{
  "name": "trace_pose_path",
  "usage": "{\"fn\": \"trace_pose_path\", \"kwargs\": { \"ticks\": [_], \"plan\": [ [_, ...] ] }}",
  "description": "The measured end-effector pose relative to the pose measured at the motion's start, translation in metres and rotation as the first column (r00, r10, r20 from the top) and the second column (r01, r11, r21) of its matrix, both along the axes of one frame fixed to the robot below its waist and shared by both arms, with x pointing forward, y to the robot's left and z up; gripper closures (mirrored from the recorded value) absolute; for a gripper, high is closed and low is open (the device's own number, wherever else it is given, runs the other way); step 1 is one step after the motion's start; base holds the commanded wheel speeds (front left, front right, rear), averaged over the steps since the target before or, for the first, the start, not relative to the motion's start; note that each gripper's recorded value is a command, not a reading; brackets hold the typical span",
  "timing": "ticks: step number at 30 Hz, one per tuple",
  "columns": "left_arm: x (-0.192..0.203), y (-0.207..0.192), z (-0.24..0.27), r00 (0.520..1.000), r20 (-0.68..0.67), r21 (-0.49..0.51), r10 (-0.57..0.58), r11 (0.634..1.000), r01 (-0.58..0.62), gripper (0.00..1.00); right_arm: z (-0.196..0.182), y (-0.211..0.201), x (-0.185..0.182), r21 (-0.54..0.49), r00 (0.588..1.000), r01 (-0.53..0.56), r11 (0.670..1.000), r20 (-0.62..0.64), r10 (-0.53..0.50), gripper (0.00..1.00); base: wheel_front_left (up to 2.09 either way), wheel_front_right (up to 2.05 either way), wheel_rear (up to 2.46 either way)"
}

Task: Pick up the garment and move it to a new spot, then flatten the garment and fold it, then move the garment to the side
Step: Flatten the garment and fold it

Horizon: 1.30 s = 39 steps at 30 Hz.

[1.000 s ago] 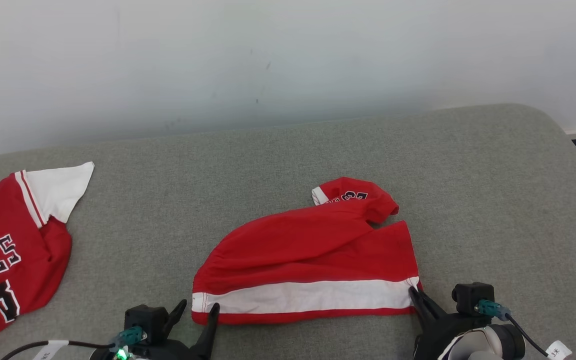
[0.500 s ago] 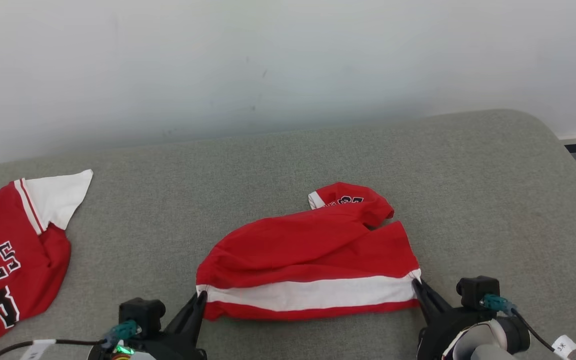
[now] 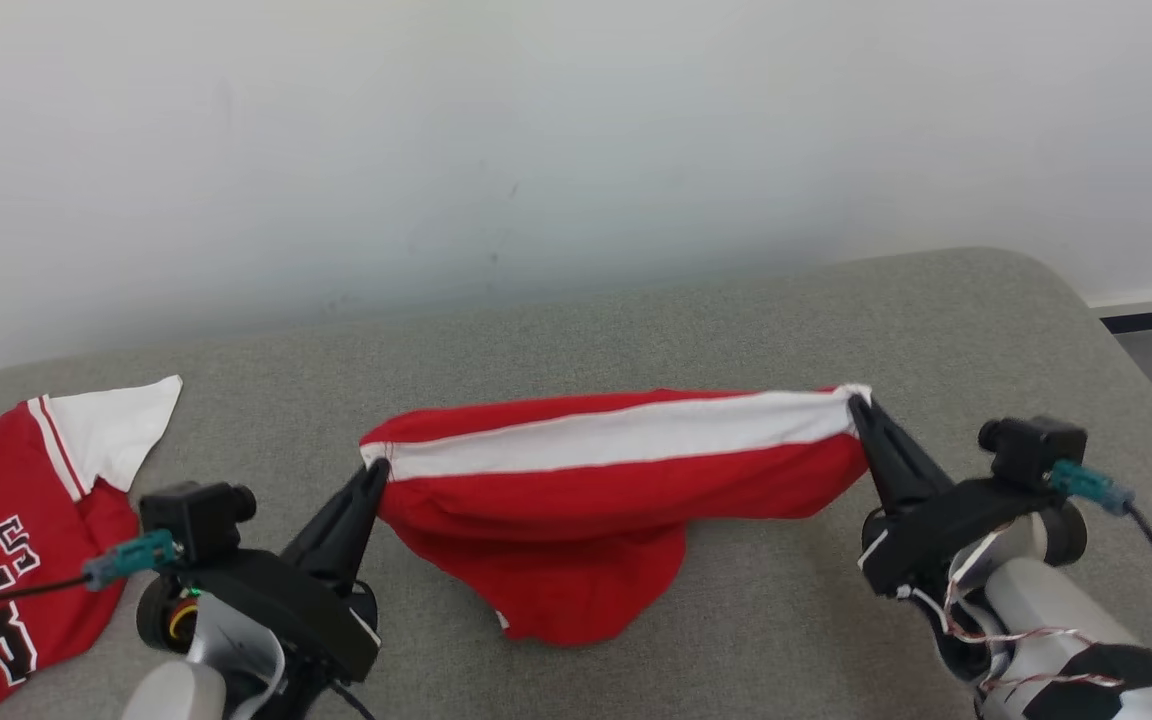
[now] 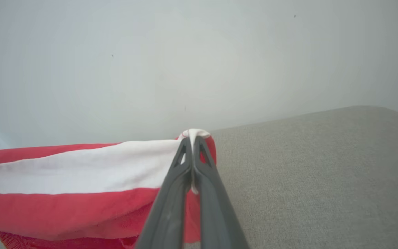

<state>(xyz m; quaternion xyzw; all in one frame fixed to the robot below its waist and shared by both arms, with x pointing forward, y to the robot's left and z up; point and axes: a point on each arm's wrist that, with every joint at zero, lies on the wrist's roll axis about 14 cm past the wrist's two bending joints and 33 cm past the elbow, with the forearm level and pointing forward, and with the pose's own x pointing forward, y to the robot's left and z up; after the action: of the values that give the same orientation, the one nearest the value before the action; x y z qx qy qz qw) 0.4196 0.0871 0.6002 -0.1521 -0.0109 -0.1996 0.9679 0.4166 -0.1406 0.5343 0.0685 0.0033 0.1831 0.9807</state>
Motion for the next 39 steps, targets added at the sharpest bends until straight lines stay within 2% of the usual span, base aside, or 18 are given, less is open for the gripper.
{"fn": "trace_pose_path", "kwargs": {
  "ticks": [8,12,13,19,28,39],
  "plan": [
    [-0.004,-0.012,0.08,0.985,0.135,-0.083,-0.105,0.99,0.117,1.0,0.085,-0.015,0.004,0.11,0.99,-0.044,0.993,0.136,0.029,1.0,0.0,0.0,0.0],
    [-0.01,-0.017,0.117,0.967,0.204,-0.084,-0.153,0.981,0.173,1.0,0.132,-0.019,0.003,0.113,0.976,-0.085,0.99,0.212,0.06,1.0,0.0,0.0,0.0],
    [-0.014,-0.02,0.134,0.955,0.239,-0.067,-0.176,0.978,0.197,1.0,0.154,-0.021,0.001,0.112,0.968,-0.106,0.988,0.241,0.076,1.0,0.0,0.0,0.0],
    [-0.022,-0.024,0.178,0.924,0.314,-0.052,-0.218,0.968,0.246,1.0,0.213,-0.035,-0.005,0.107,0.94,-0.13,0.986,0.329,0.088,1.0,0.0,0.0,0.0],
    [-0.034,-0.026,0.224,0.895,0.362,-0.095,-0.262,0.944,0.315,1.0,0.249,-0.054,-0.011,0.089,0.92,-0.117,0.989,0.385,0.074,1.0,0.0,0.0,0.0],
    [-0.023,-0.043,0.227,0.897,0.299,-0.115,-0.327,0.92,0.374,1.0,0.244,-0.057,0.001,0.083,0.93,-0.109,0.991,0.36,0.072,1.0,0.0,0.0,0.0]
  ]
}}
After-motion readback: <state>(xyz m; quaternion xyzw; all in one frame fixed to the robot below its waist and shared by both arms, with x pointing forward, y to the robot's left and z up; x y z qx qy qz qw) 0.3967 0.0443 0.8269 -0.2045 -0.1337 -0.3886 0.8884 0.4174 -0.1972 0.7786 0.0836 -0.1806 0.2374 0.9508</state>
